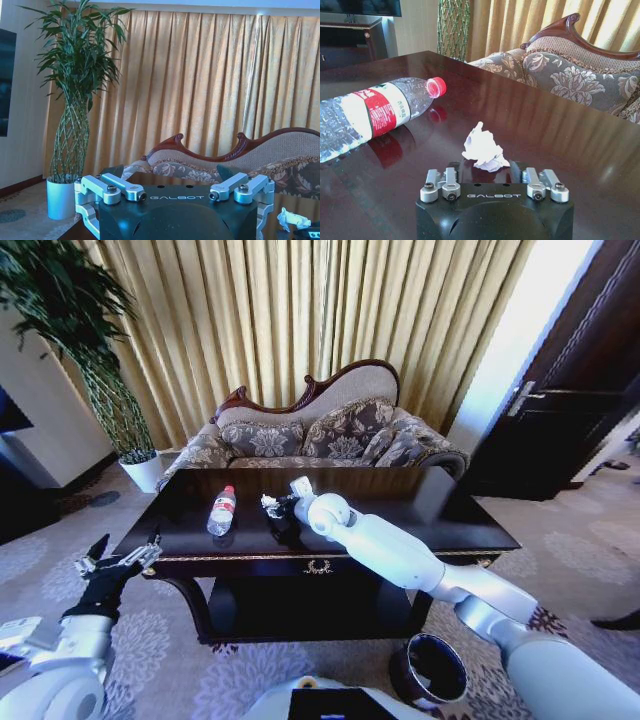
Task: Move to the front of the table and place the trash on the table into the trash bin.
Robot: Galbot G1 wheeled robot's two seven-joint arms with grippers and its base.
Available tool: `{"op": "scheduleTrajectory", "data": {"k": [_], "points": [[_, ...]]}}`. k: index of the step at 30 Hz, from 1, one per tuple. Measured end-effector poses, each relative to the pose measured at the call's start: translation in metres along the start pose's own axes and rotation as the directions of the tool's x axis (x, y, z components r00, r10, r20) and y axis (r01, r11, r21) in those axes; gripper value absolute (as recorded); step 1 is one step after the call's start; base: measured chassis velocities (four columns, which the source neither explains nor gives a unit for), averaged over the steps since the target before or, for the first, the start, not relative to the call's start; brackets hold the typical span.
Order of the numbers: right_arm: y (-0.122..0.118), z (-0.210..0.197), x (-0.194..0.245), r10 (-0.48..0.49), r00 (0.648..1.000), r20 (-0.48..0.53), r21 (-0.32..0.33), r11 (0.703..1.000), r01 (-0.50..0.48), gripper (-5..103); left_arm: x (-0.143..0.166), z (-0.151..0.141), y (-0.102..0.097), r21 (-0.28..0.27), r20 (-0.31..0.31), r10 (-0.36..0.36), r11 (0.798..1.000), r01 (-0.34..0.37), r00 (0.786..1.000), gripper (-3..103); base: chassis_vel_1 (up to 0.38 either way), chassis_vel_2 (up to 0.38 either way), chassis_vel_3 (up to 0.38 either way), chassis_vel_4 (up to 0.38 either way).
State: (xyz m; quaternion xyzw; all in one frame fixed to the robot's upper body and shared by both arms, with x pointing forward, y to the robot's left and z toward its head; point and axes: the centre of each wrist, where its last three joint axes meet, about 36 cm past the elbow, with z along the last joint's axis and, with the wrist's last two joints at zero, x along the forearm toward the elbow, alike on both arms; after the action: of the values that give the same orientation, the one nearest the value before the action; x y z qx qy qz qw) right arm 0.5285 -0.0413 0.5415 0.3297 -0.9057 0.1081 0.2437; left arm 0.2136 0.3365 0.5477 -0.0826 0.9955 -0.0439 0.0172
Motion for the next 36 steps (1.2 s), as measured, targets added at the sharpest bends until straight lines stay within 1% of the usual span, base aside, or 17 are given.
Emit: {"op": "scheduleTrajectory", "data": {"k": [1,2,3,6,7,8,9,10,11,14,15,16,29,32,34,35,36], "points": [[0.000,0.000,0.000,0.000,1.000,0.000,0.000,1.000,0.000,54,0.000,0.000,0.000,0.000,0.000,0.000,1.000,0.000,1.000,100,0.000,0.000,0.000,0.000],[0.000,0.001,0.000,0.000,1.000,-0.001,0.000,1.000,0.000,49,0.000,0.000,0.000,0.001,0.000,-0.001,1.000,0.001,1.000,100,0.000,0.000,0.000,0.000],[0.000,0.001,0.000,0.000,1.000,-0.001,0.000,1.000,0.000,49,0.000,0.000,0.000,0.001,0.000,-0.001,1.000,0.001,1.000,100,0.000,0.000,0.000,0.000],[0.000,0.003,-0.001,0.003,1.000,-0.003,0.001,1.000,-0.003,33,0.000,0.000,0.000,0.002,-0.001,-0.002,1.000,0.002,1.000,100,0.000,0.000,0.000,0.000],[0.000,0.003,-0.001,0.003,1.000,-0.003,0.001,1.000,-0.003,33,0.000,0.000,0.000,0.002,-0.001,-0.002,1.000,0.002,1.000,100,0.000,0.000,0.000,0.000],[-0.001,0.003,0.000,0.004,1.000,-0.003,0.001,1.000,-0.004,27,0.000,0.000,0.000,0.002,0.000,-0.001,1.000,0.001,1.000,100,0.000,0.000,0.000,0.000],[-0.001,0.003,0.000,0.006,1.000,-0.003,0.000,1.000,-0.006,27,0.000,0.000,0.000,0.002,0.000,-0.001,1.000,0.001,1.000,100,0.000,0.000,0.000,0.000],[-0.002,0.003,0.000,0.007,1.000,-0.002,-0.001,1.000,-0.007,21,0.000,0.000,0.000,0.002,0.000,-0.001,1.000,0.001,1.000,100,0.000,0.000,0.000,0.000],[-0.002,0.003,0.000,0.007,1.000,-0.002,-0.001,1.000,-0.007,21,0.000,0.000,0.000,0.002,0.000,-0.001,1.000,0.001,1.000,100,0.000,0.000,0.000,0.000],[-0.004,0.002,0.001,0.011,1.000,-0.001,-0.003,1.000,-0.011,5,0.000,0.000,0.000,0.003,-0.001,0.000,1.000,0.000,1.000,100,0.000,0.000,0.000,0.000],[-0.004,0.002,0.001,0.011,1.000,-0.001,-0.003,1.000,-0.011,5,0.000,0.000,0.000,0.003,-0.001,0.000,1.000,0.000,1.000,100,0.000,0.000,0.000,0.000],[-0.004,0.002,0.001,0.012,1.000,0.000,-0.004,1.000,-0.012,2,0.000,0.000,0.000,0.003,0.000,0.000,1.000,0.000,1.000,100,0.000,0.000,0.000,0.000],[-0.007,0.003,0.004,0.016,1.000,0.009,-0.018,1.000,-0.016,0,0.000,0.001,-0.001,0.004,-0.001,0.000,1.000,0.000,1.000,100,0.000,0.000,0.000,0.000],[-0.008,0.001,0.009,0.017,0.999,0.032,-0.033,0.999,-0.016,0,0.000,0.000,0.000,0.002,0.000,-0.001,1.000,0.001,1.000,100,0.000,0.000,0.000,0.000],[-0.011,0.001,0.017,0.033,0.995,0.097,-0.051,0.998,-0.028,0,-0.001,0.000,0.000,0.001,0.003,0.000,1.000,0.000,1.000,100,0.000,0.000,0.000,0.000],[-0.011,0.001,0.017,0.033,0.995,0.097,-0.051,0.998,-0.028,0,-0.001,0.000,0.000,0.001,0.003,0.000,1.000,0.000,1.000,100,0.000,0.000,0.000,0.000],[-0.013,0.002,0.021,0.047,0.990,0.135,-0.053,0.998,-0.040,0,-0.001,-0.001,0.000,0.001,0.005,0.001,1.000,-0.001,1.000,100,0.000,0.000,0.000,0.000]]}}
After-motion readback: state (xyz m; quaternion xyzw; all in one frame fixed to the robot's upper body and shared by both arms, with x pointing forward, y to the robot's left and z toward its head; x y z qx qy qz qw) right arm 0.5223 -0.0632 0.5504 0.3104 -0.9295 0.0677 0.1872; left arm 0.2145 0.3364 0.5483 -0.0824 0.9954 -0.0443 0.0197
